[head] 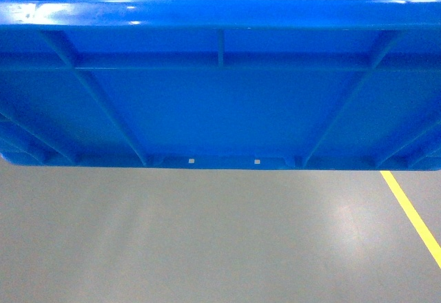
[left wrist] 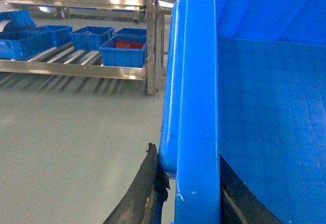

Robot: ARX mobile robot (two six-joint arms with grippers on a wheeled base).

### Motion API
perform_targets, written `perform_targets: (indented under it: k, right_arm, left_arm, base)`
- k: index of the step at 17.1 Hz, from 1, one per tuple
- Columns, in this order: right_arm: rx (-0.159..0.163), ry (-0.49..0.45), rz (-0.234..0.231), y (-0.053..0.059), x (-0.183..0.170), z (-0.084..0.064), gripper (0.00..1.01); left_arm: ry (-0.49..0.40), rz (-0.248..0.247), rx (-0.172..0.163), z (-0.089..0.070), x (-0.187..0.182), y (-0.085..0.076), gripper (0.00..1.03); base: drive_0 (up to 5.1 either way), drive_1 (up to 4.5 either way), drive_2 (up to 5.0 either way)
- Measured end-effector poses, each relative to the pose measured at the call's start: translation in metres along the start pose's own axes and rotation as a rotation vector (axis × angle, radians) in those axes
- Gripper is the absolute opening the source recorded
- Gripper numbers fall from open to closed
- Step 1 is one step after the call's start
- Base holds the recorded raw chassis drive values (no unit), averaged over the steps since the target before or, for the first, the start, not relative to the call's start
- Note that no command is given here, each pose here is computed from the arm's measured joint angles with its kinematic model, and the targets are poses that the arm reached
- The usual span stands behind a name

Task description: Place box next to blue box on left shelf

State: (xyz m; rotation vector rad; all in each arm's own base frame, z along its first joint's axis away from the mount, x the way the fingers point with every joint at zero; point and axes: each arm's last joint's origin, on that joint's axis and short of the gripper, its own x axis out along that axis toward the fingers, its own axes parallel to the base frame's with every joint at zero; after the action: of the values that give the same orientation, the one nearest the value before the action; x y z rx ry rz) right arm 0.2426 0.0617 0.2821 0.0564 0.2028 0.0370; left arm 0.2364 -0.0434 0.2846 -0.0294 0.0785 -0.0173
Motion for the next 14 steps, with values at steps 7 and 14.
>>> perform_targets:
  k: [7, 14]
  right_arm:
    - [0.000, 0.000, 0.000, 0.0000, 0.0001, -0.0001, 0.08]
    - [0.000, 0.000, 0.000, 0.0000, 0.0001, -0.0001, 0.08]
  left_arm:
    - [-0.001, -0.001, 0.000, 0.0002, -0.0001, 0.0000, 0.16]
    - [-0.003, -0.002, 0.000, 0.0004, -0.0001, -0.0001, 0.16]
  base:
    - [0.0, 4.29, -4.2]
    - [0.0, 4.23, -4.3]
